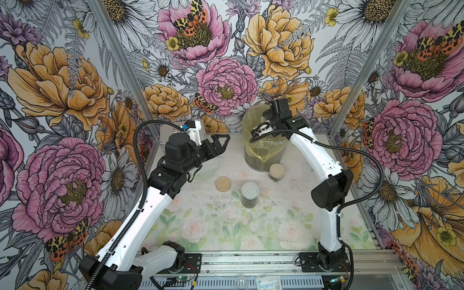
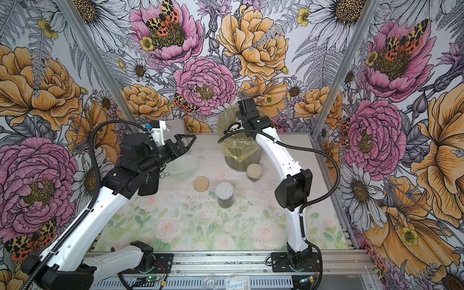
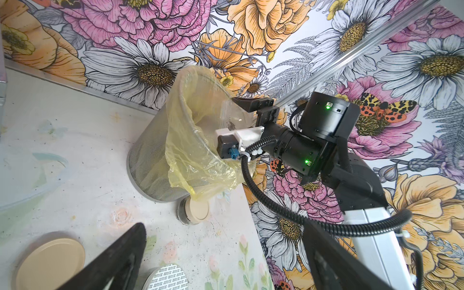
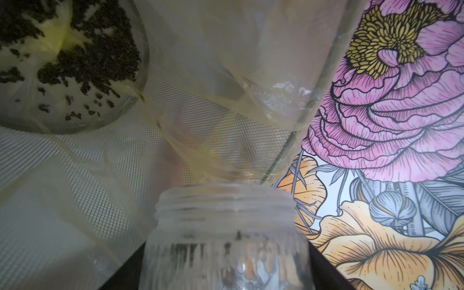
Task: Empty moldy tea leaves from jars
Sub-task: Pour the moldy tea leaves from the jar into the trash bin.
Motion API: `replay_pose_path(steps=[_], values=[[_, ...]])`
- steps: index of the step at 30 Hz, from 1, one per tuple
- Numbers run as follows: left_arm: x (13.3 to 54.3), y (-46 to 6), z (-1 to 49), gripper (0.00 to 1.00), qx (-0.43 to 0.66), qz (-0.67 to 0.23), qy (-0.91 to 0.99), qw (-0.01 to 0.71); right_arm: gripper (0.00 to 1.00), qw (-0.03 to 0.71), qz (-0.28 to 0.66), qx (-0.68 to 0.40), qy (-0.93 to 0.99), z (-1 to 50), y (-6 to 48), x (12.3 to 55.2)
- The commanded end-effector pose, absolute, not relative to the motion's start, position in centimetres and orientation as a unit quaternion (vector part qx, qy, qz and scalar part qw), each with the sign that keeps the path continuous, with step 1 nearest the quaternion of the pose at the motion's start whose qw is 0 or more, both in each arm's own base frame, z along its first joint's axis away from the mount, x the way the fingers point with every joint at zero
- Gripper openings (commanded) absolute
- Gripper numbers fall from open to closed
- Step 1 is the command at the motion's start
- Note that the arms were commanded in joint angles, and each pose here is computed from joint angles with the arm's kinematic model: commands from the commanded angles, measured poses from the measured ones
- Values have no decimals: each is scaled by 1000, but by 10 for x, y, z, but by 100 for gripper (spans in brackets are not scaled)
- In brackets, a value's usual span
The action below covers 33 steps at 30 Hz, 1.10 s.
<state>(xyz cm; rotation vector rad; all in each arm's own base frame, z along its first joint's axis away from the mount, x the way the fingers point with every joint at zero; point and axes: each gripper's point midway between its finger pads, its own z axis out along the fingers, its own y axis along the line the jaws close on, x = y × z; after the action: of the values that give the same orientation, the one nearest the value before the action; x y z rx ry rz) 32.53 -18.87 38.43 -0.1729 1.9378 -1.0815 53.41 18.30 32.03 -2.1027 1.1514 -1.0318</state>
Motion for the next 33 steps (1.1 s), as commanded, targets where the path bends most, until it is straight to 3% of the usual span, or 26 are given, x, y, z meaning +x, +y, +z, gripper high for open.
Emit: replay_pose_path(steps=[1, 7, 11, 17, 23, 33], values=[[320, -202, 384, 99, -28, -457, 777, 433, 0, 271, -390, -808, 350, 364, 176, 504], [283, -235, 401, 99, 61, -432, 781, 447, 0, 223, -356, -854, 306, 352, 164, 480], [278, -247, 398, 99, 49, -485, 764, 422, 0, 204, -355, -859, 307, 349, 159, 471], [280, -239, 393, 99, 39, -472, 770, 427, 0, 216, -366, -854, 300, 365, 161, 466], [281, -236, 393, 99, 27, -476, 769, 425, 0, 187, -349, -866, 304, 345, 152, 457], [283, -233, 392, 99, 17, -482, 768, 422, 0, 208, -440, -809, 329, 399, 135, 482]])
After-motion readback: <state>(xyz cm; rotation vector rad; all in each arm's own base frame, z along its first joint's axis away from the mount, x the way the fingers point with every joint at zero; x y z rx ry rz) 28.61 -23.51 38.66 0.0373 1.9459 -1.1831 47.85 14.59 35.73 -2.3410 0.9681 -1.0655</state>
